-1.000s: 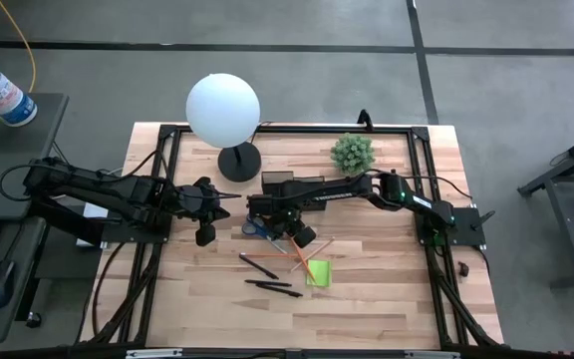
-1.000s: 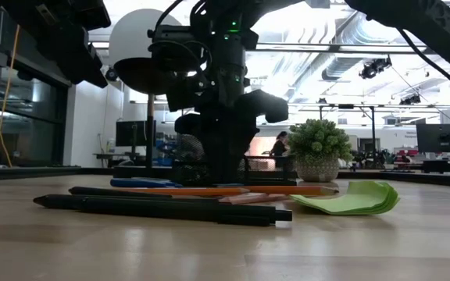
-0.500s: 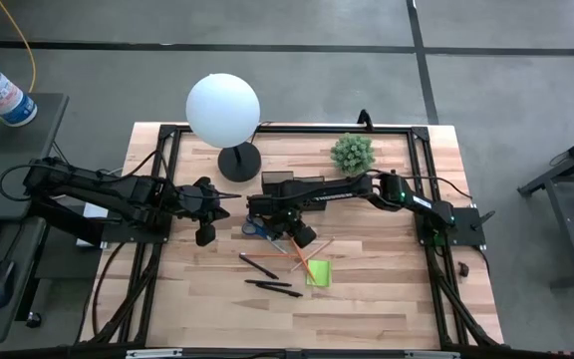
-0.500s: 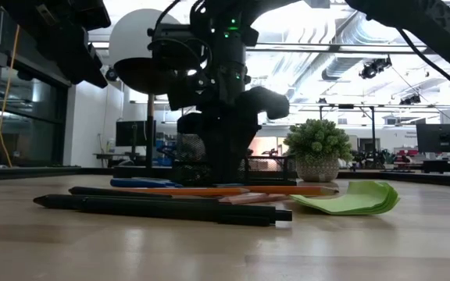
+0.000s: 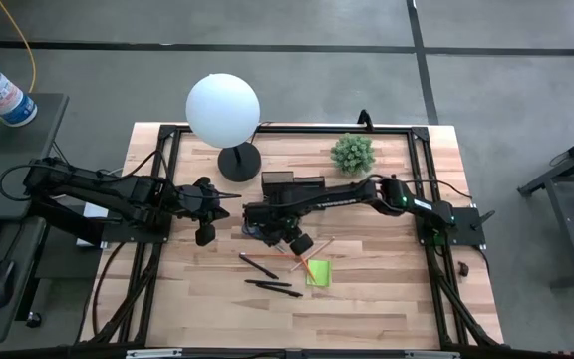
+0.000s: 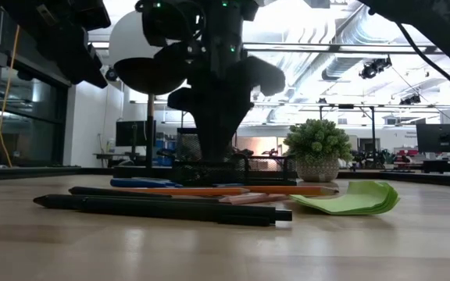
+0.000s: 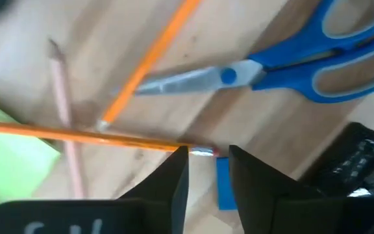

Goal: Pick and place office supplies into organizer
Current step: Put the blue eraser into the desk organizer

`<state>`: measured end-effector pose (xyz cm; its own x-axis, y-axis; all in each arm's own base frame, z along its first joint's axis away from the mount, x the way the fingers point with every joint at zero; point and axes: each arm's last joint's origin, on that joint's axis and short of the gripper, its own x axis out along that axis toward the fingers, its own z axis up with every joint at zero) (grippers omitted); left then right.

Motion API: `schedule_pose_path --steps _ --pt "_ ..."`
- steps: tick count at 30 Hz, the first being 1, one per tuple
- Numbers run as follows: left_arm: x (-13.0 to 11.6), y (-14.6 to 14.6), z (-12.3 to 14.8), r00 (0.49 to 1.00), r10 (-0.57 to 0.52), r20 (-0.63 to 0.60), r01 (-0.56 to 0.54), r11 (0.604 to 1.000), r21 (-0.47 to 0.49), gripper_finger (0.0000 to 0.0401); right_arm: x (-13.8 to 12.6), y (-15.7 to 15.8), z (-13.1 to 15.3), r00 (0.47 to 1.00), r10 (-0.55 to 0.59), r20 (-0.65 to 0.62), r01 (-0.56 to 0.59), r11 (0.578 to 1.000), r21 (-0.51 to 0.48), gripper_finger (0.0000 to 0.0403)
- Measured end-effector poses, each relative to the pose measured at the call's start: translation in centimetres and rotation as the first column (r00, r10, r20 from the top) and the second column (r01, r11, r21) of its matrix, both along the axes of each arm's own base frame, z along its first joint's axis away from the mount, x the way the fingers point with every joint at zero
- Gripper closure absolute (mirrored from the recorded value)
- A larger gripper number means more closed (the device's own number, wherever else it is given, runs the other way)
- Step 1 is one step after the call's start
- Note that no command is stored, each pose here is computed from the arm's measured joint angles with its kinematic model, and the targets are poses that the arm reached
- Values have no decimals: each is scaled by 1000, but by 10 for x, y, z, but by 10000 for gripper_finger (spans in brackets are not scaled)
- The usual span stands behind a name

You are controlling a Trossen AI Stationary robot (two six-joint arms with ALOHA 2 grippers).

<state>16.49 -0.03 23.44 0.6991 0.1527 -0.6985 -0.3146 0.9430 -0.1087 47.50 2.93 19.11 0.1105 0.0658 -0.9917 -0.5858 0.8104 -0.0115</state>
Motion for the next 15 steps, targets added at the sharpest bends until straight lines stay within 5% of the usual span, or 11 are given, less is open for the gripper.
schedule_pose_path --steps 8,15 --pt "0 0 0 1000 8 0 -8 1000 -8 400 -3 3 0 989 -136 -62 142 984 107 310" --pt "0 0 0 1000 13 1 -13 1000 -13 400 -3 -2 -1 984 -167 -54 170 984 47 224"
